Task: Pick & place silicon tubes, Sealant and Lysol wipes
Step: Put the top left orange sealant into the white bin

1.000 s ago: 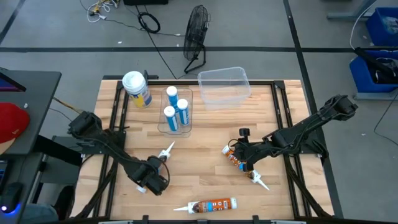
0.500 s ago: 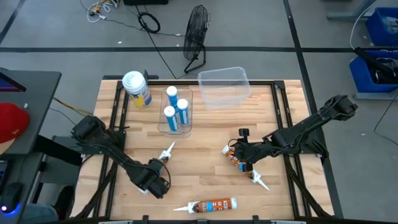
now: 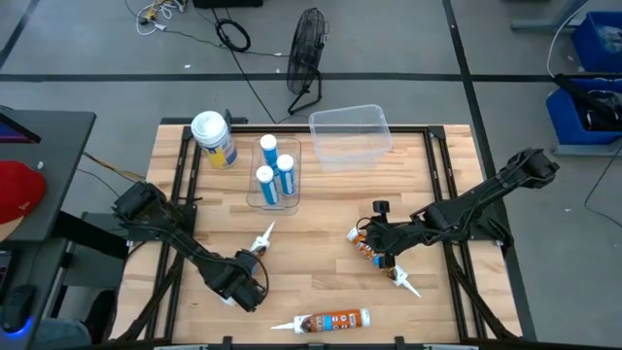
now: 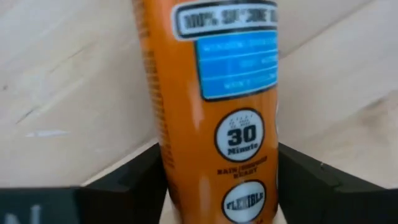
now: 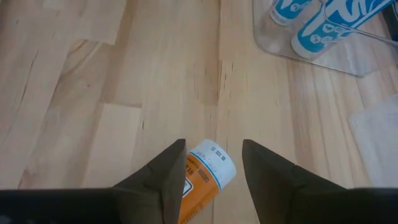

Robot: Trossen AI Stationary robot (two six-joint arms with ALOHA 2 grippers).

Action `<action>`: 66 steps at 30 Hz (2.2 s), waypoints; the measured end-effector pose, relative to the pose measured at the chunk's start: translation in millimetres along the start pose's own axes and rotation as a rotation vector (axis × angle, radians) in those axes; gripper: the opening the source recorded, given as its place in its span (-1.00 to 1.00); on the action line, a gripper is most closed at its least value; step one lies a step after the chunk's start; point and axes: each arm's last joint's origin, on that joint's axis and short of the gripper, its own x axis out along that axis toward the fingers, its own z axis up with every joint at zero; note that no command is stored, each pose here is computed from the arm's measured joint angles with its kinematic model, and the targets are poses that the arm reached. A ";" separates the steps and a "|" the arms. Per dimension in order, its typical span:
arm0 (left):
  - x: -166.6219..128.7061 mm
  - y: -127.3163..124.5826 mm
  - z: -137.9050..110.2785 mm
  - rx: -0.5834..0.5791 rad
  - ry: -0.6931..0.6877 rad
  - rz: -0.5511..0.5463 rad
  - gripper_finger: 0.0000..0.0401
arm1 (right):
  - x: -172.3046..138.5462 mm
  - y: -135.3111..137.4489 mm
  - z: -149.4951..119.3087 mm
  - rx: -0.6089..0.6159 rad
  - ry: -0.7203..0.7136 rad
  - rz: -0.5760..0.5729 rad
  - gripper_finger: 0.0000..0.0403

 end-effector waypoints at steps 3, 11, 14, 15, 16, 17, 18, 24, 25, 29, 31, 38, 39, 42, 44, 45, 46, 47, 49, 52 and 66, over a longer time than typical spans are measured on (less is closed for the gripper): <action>-0.4 -0.9 0.2 0.004 0.000 -0.010 0.09 | 0.0 -0.1 -0.4 0.014 0.004 -0.001 -0.19; -1.8 -5.0 -0.1 0.027 0.003 -0.043 0.16 | 0.0 -0.3 -2.4 0.009 0.023 -0.003 -0.19; -7.3 -10.1 -0.1 0.059 -0.005 -0.063 0.17 | -0.1 -0.6 -4.1 0.004 0.040 -0.006 -0.19; -9.9 -11.7 0.1 0.073 -0.011 -0.065 0.15 | -0.1 -0.7 -4.8 0.002 0.047 -0.007 -0.19; -12.9 -13.5 0.3 0.079 -0.019 -0.068 0.14 | -0.2 -0.8 -5.7 0.002 0.055 -0.008 -0.19; -15.8 -15.2 0.6 0.089 -0.026 -0.070 0.12 | -0.2 -0.9 -6.4 0.006 0.062 -0.009 -0.19; -18.5 -16.7 1.0 0.098 -0.036 -0.072 0.10 | -0.2 -1.0 -6.9 0.011 0.067 -0.010 -0.19; -34.6 -23.8 3.2 0.127 -0.100 -0.071 0.12 | -0.5 -1.6 -10.4 0.028 0.101 -0.017 -0.19; -37.6 -25.1 3.5 0.132 -0.112 -0.073 0.12 | -0.6 -1.7 -11.0 0.030 0.107 -0.018 -0.19; -52.1 -29.8 5.5 0.162 -0.168 -0.067 0.11 | -3.8 -3.3 -12.2 0.043 0.113 -0.021 -0.19; -60.5 -32.9 7.0 0.178 -0.213 -0.070 0.11 | -8.5 -5.5 -11.4 0.059 0.095 -0.031 -0.19; -96.3 -43.4 13.7 0.279 -0.401 -0.077 0.13 | -34.5 -17.6 -5.9 0.132 -0.030 -0.046 -0.19; -102.2 -44.7 15.1 0.295 -0.434 -0.076 0.12 | -38.3 -19.2 -5.4 0.155 -0.048 -0.042 -0.19; -118.7 -48.0 20.9 0.331 -0.540 -0.067 0.12 | -46.6 -22.2 -3.5 0.190 -0.091 -0.015 -0.19; -128.4 -50.0 25.5 0.355 -0.597 -0.062 0.13 | -50.3 -22.8 -2.8 0.175 -0.106 0.025 -0.19; -133.1 -51.1 27.9 0.370 -0.624 -0.058 0.13 | -51.6 -23.1 -1.4 0.167 -0.123 0.040 -0.19; -137.7 -52.1 30.5 0.385 -0.653 -0.054 0.13 | -53.0 -23.5 0.4 0.161 -0.143 0.049 -0.19; -142.1 -52.9 33.7 0.406 -0.690 -0.042 0.13 | -54.6 -24.0 2.9 0.154 -0.173 0.052 -0.18; -151.6 -55.3 41.6 0.439 -0.752 -0.025 0.12 | -59.4 -25.2 10.8 0.147 -0.264 0.060 -0.13; -167.3 -58.1 54.7 0.478 -0.835 0.005 0.12 | -67.2 -26.8 24.3 0.119 -0.418 0.069 -0.02; -219.4 -76.0 84.4 0.620 -1.082 0.020 0.13 | -92.7 -46.8 62.4 0.212 -0.893 0.048 0.87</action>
